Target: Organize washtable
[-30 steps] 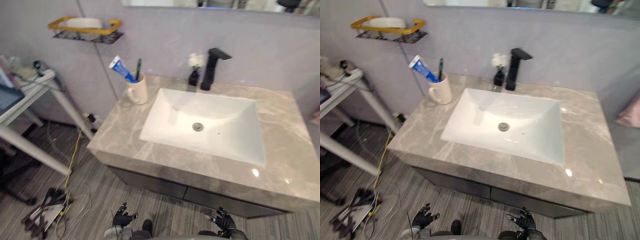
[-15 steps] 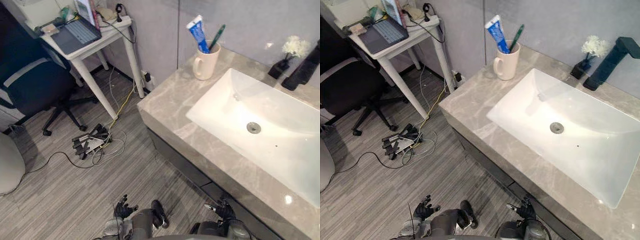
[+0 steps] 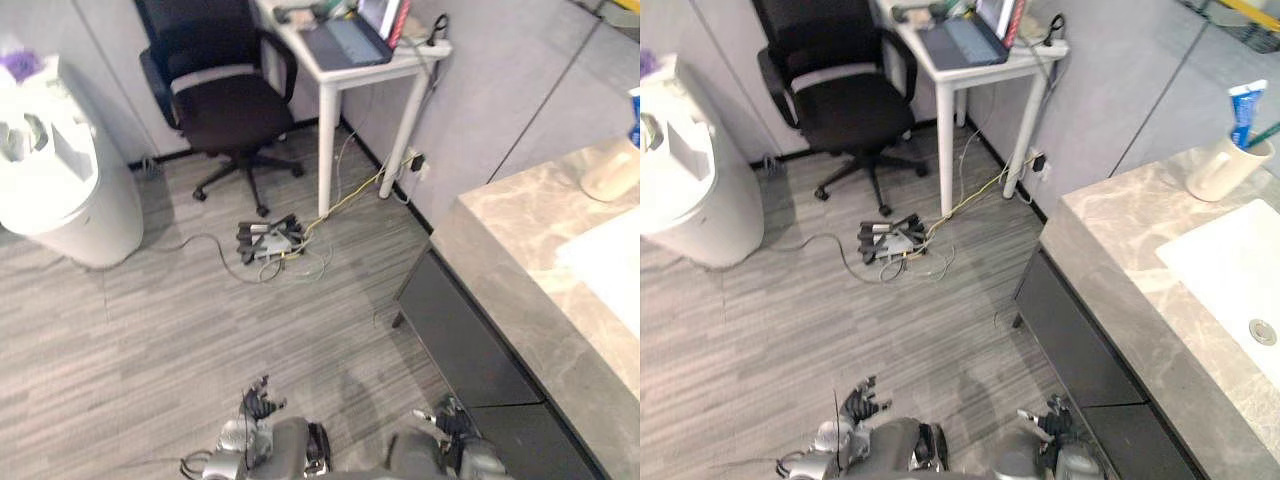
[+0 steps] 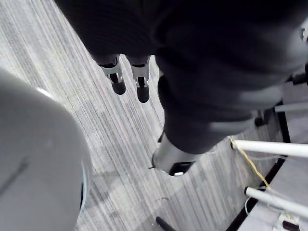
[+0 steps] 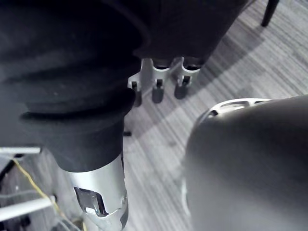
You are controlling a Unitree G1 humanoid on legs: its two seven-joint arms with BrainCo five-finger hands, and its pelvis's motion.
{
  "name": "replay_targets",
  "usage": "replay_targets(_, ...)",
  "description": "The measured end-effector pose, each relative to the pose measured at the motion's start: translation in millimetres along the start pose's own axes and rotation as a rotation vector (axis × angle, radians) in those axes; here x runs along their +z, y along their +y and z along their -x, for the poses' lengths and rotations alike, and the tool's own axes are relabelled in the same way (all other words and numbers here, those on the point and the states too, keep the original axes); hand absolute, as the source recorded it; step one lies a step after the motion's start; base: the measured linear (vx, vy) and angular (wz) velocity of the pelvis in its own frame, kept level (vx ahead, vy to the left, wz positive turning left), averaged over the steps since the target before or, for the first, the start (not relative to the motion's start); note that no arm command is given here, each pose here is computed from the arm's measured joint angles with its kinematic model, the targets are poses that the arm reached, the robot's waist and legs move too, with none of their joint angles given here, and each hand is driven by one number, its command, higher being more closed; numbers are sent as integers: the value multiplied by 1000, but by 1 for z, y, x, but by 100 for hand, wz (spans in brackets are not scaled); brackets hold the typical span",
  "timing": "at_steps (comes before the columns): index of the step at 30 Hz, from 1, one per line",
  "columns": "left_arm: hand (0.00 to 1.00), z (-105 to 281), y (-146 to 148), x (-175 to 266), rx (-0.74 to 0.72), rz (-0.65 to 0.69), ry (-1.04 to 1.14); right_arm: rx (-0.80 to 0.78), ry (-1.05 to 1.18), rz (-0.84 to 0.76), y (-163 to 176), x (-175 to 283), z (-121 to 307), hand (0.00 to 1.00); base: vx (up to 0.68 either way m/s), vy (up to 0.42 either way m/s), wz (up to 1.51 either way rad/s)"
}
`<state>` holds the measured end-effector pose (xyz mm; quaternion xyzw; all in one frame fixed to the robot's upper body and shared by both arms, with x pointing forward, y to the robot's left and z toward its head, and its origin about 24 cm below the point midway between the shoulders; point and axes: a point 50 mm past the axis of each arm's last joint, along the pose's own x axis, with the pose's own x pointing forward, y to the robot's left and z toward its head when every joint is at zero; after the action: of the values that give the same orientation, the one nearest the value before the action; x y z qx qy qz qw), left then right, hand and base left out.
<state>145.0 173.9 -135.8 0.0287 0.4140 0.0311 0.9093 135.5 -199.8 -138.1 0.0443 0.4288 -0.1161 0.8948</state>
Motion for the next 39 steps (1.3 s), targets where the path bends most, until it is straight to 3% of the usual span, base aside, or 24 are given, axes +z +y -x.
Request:
replay_targets(6,0,3,1,-13,12,21,46,12,-32,-18,5,4,1,0,181,75,142)
replay_targets(12,0,5,5,-21,75,148,76,19,-54,-14,6,4,5,0,461,-193,164)
replay_targets(25,0,1,-3,-4,-8,-38,19,76,-58,-2,30,15,-3,0,241,28,67)
replay_targets(34,0,4,9,-14,21,-78,50,106,-43,51,42,6,1,0,36,-70,72)
replay_targets(39,0,6,1,-19,31,0,66,87,-50,74,32,9,0,0,-41,-160,92)
